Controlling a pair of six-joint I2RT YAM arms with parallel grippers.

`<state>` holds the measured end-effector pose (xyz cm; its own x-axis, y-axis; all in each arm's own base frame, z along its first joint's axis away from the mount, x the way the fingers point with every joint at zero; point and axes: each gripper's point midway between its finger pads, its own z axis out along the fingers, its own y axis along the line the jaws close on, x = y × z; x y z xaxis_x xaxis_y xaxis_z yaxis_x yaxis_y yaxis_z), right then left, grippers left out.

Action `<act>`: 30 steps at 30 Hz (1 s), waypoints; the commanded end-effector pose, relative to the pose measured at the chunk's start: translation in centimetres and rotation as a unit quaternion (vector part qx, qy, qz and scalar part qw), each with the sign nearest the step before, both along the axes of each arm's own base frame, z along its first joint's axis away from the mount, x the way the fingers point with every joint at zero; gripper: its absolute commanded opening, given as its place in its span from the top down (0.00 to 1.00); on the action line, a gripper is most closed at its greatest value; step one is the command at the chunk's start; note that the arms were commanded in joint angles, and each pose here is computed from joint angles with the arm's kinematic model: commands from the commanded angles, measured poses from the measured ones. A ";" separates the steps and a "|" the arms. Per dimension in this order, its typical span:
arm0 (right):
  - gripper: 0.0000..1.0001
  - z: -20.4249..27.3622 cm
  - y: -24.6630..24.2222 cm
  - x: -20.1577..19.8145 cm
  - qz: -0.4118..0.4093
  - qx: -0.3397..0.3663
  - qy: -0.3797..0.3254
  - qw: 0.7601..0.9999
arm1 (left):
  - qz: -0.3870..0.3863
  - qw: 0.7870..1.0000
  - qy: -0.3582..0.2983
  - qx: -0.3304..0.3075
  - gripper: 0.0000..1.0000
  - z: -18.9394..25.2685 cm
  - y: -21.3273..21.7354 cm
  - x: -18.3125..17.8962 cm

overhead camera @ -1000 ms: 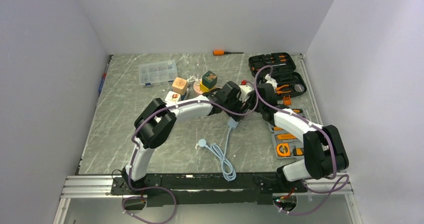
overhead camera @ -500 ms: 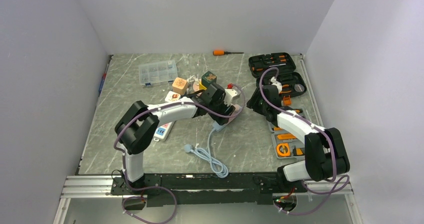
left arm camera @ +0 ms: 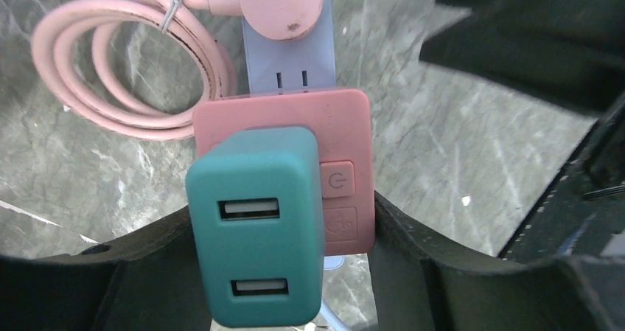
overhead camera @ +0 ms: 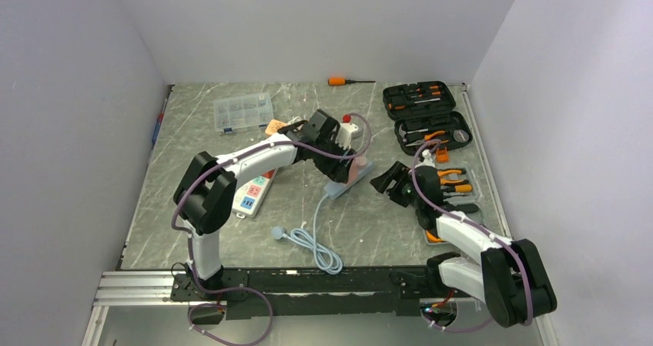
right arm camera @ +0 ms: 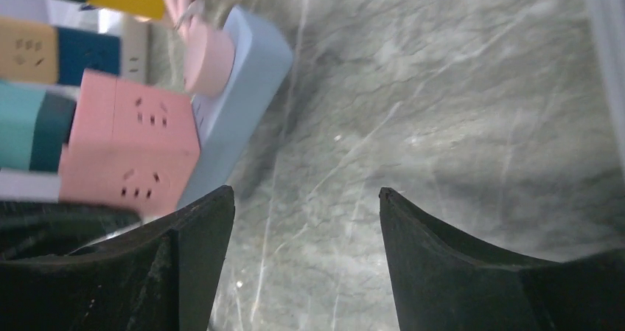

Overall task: Pull the plug off the socket
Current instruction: Remove the plug from the socket.

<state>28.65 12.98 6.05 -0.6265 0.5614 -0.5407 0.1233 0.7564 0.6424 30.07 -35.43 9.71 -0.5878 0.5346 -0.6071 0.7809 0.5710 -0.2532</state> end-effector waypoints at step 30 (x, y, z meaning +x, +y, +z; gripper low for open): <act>0.29 6.7 11.0 1.4 0.099 0.076 -0.141 0.982 | 0.023 0.975 0.063 -0.212 0.80 10.1 -5.1 3.8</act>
